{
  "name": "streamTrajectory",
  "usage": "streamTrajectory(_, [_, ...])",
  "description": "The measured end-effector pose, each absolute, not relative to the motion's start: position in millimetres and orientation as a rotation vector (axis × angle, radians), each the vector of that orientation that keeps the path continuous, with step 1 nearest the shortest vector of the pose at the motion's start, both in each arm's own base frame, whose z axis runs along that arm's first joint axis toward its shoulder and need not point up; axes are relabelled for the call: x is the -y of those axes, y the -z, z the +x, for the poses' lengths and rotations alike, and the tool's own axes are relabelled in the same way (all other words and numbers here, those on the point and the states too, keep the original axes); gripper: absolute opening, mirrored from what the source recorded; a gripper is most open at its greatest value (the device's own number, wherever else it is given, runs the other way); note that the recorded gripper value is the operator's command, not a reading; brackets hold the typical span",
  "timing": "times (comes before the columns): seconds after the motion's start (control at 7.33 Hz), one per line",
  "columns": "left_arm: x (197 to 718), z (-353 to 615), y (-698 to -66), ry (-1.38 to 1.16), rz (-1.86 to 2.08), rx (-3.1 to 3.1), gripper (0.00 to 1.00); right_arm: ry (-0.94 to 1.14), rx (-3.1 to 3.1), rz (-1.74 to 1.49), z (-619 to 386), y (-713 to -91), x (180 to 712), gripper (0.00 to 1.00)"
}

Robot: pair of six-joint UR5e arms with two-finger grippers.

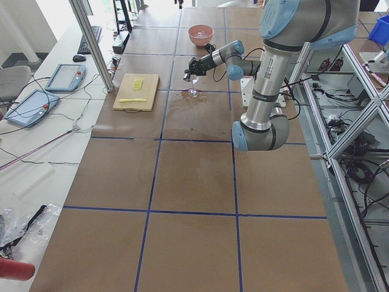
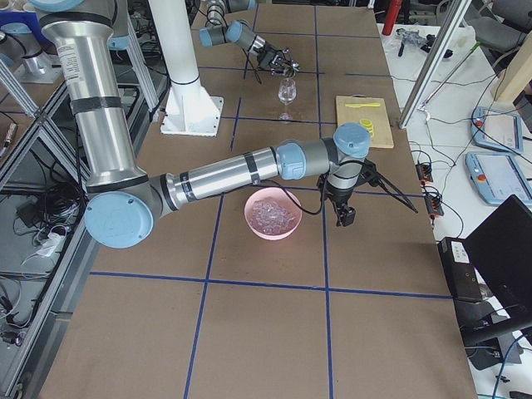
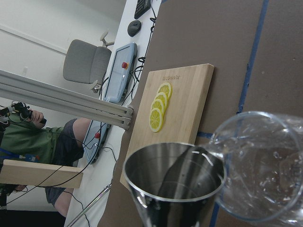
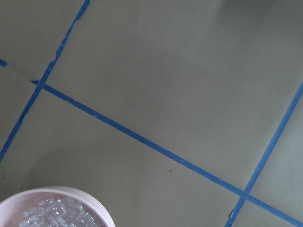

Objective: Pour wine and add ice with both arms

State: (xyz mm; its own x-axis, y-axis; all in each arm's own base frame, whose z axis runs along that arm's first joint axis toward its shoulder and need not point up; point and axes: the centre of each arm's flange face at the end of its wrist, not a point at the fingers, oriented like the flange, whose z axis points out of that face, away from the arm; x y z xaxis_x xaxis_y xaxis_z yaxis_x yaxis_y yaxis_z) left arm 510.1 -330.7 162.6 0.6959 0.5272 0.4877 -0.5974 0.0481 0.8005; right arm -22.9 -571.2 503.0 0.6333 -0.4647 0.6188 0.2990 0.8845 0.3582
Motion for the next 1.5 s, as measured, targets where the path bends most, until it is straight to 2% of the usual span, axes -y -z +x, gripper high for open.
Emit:
streamTrajectory(0.68, [325,514,-151,-1.072,1.188,0.14,0.0,0.439,0.77,0.22,-24,-508,569,1.0])
streamTrajectory(1.5, [326,503,-142,-1.036,1.204,0.1,0.0,0.437,0.771,0.216,-23,-511,566,1.0])
